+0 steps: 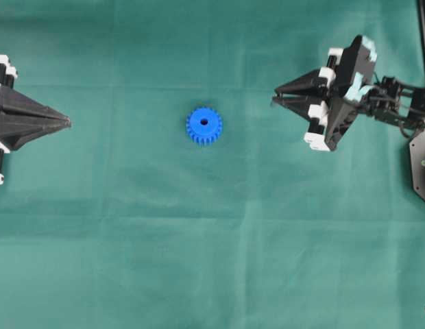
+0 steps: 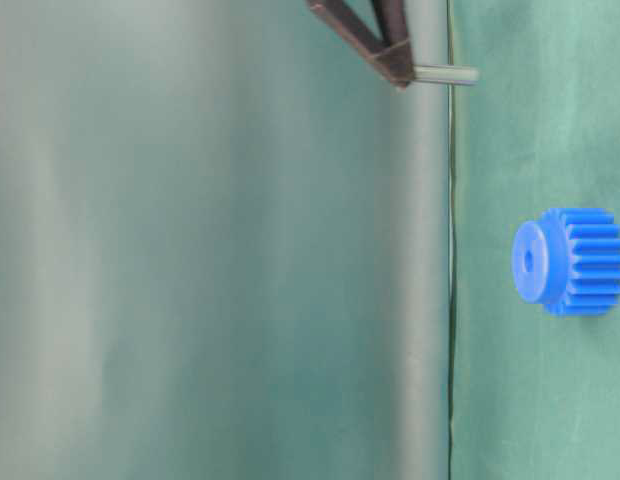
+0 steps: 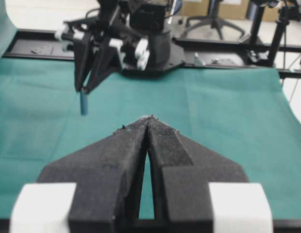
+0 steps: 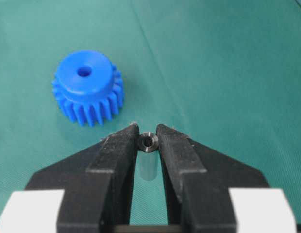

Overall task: Insert the shaft placed at a random location into the center hole of the small gear at another random location.
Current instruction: 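Close the right gripper on the silver shaft and lift it upright, then carry the held shaft left over the blue gear's center hole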

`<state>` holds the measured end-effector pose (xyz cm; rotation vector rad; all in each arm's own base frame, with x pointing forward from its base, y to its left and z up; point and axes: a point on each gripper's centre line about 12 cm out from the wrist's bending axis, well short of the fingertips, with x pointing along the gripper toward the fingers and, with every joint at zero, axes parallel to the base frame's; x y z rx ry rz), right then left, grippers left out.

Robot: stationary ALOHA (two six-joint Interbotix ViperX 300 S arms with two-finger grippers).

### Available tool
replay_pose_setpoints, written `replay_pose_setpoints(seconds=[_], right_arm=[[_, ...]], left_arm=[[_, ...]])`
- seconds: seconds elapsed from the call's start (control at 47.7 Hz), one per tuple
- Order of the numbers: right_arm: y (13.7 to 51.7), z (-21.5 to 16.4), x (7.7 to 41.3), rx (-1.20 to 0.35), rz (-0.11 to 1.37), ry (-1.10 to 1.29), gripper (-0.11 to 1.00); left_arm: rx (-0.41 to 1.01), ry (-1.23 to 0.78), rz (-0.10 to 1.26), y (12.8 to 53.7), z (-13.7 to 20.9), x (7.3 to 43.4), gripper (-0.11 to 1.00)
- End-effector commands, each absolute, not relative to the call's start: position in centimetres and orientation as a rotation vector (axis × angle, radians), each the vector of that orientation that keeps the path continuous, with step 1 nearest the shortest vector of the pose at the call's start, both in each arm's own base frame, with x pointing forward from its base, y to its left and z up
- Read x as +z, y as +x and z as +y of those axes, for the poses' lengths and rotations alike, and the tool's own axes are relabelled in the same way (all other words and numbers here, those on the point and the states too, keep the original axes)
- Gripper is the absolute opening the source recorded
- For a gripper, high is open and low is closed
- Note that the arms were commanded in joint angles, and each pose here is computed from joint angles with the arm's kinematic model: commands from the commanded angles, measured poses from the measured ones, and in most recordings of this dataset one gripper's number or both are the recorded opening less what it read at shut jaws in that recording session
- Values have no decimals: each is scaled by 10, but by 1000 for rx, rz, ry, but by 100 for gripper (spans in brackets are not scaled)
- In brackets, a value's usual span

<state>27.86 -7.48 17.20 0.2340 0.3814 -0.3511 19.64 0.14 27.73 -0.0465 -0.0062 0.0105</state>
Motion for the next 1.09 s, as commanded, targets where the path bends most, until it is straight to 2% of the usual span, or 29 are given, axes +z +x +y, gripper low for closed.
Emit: replay_pose_setpoints(seconds=[0.0, 0.252, 0.755, 1.069], right_arm=[[283, -76, 186, -344, 348, 229, 16], [305, -70, 194, -310, 332, 219, 16], [397, -64, 202, -226, 356, 183, 16], [405, -63, 199, -221, 363, 181, 16]], left_arm=[[12, -48, -17, 197, 2, 281, 0], [12, -48, -15, 197, 2, 280, 0], [12, -48, -14, 197, 2, 280, 0], [12, -48, -12, 197, 2, 280, 0]])
